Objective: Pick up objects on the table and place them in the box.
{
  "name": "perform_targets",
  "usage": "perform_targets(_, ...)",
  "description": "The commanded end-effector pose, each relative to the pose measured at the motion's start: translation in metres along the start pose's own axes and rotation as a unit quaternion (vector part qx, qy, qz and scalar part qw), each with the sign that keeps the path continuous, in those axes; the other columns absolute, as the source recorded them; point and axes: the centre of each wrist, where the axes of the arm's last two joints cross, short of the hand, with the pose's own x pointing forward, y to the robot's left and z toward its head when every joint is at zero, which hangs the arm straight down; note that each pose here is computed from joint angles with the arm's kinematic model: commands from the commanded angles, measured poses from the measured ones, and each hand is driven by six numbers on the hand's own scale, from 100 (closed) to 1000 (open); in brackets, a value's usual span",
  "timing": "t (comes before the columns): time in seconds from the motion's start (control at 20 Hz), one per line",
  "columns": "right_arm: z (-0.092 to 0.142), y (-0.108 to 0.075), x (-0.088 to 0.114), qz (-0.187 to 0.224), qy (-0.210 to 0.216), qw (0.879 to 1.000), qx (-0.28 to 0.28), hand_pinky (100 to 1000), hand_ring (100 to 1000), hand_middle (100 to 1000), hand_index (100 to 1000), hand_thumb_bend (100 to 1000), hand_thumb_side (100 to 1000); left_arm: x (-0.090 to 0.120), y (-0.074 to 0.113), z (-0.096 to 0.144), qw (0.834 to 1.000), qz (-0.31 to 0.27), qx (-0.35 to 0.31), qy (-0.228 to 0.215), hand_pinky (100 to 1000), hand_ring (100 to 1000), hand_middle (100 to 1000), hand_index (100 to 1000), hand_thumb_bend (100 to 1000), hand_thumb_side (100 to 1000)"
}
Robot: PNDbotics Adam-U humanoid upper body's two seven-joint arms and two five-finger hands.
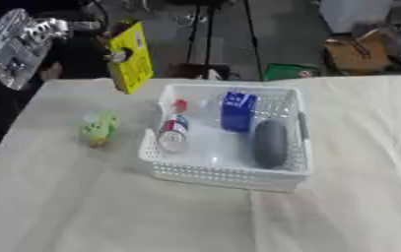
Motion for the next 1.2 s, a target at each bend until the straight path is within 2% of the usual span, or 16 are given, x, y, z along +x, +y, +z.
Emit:
perform_targets(0.05,-0.009,-0.001,0.004,-0.005,-0.017,1.000,-0.001,793,765,626,839,100,1000,0.011,0.018,0.011,0.998,0.024,0.054,-0.022,843,737,659,480,100,703)
perform_targets(0.3,-0.009,-0.001,0.004,-0.006,-0.016,1.000,-0.002,793,765,626,839,100,1000,0.021,0.011,0.009,0.994,0.065,0.081,-0.041,854,715,634,452,100,711)
perform_targets(0.55,-0.010,0.001,0.004,-0.010,-0.015,1.000,-0.005,793,765,626,839,100,1000,0.028,-0.010,0.001,0.981,0.152,0.100,-0.061,866,705,622,436,100,711)
perform_targets(0.7,-0.010,0.001,0.005,-0.010,-0.015,1.000,-0.005,793,765,626,839,100,1000,0.030,-0.015,0.000,0.978,0.172,0.104,-0.063,866,705,622,436,100,711)
perform_targets(1.0,-0.010,0.002,0.005,-0.013,-0.015,1.000,-0.007,793,765,626,839,100,1000,0.025,-0.041,-0.009,0.972,0.219,0.067,-0.050,890,709,625,436,100,733)
perform_targets(1.2,-0.010,0.003,0.005,-0.015,-0.015,1.000,-0.007,793,765,626,839,100,1000,0.026,-0.050,-0.014,0.972,0.227,0.046,-0.046,890,713,628,453,100,736)
